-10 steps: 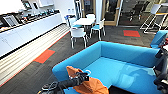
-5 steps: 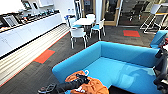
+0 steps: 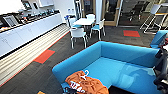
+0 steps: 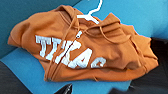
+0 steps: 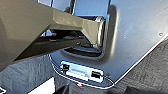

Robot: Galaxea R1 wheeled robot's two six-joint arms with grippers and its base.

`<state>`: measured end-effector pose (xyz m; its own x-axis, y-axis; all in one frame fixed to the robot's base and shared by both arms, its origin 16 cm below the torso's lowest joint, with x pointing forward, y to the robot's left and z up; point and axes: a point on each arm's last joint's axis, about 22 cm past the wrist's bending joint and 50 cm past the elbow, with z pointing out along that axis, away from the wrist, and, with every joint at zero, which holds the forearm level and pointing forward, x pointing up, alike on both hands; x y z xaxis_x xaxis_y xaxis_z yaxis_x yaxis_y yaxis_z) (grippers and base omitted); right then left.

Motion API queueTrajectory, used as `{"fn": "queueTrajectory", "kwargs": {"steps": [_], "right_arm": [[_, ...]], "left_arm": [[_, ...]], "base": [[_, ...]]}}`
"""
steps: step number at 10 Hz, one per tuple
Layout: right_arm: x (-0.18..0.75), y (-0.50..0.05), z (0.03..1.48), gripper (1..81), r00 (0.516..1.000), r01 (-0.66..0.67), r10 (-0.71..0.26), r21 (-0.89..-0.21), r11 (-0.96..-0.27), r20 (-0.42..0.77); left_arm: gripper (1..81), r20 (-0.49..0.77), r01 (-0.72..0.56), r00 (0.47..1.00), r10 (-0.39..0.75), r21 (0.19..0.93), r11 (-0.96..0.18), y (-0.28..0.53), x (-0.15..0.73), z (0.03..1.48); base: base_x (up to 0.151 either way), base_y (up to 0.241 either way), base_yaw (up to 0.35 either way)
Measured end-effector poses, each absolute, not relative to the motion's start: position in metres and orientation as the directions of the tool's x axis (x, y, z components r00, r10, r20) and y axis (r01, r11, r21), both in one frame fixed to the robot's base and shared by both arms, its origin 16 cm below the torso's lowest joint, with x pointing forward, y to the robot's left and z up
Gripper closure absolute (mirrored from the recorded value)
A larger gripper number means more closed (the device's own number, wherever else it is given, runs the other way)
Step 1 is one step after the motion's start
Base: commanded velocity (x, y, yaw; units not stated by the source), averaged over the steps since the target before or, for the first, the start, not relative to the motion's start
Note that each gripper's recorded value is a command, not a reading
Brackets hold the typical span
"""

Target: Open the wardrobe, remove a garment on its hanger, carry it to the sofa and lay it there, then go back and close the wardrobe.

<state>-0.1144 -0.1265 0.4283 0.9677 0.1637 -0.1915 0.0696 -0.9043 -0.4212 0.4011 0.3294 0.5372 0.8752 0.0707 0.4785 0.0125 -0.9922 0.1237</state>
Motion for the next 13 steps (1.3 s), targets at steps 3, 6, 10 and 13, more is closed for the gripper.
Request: {"fn": "queueTrajectory", "kwargs": {"steps": [3, 6, 10, 13], "right_arm": [[-0.101, -0.129, 0.422, 1.0, 0.968, 0.086, 0.173, -0.412, -0.907, -0.180], [-0.086, -0.132, 0.417, 1.0, 0.971, 0.098, 0.176, -0.400, -0.911, -0.163], [-0.081, -0.132, 0.417, 1.0, 0.983, 0.057, 0.121, -0.387, -0.920, -0.142], [-0.086, -0.131, 0.422, 1.0, 0.993, -0.019, 0.027, -0.376, -0.927, -0.115]], "left_arm": [[1.0, 0.339, 0.016, 0.937, 0.081, 0.189, -0.982, 0.373, 0.251, 0.495], [1.0, 0.196, 0.010, 0.979, 0.062, 0.255, -0.967, 0.368, 0.107, 0.475], [1.0, 0.000, 0.002, 1.000, 0.002, 0.255, -0.967, 0.351, -0.042, 0.452], [1.0, 0.005, -0.087, 0.996, -0.094, 0.427, -0.900, 0.222, -0.037, 0.439]], "base": [[0.000, 0.000, 0.000], [0.000, 0.000, 0.000], [0.000, 0.000, 0.000], [0.000, 0.000, 0.000]]}}
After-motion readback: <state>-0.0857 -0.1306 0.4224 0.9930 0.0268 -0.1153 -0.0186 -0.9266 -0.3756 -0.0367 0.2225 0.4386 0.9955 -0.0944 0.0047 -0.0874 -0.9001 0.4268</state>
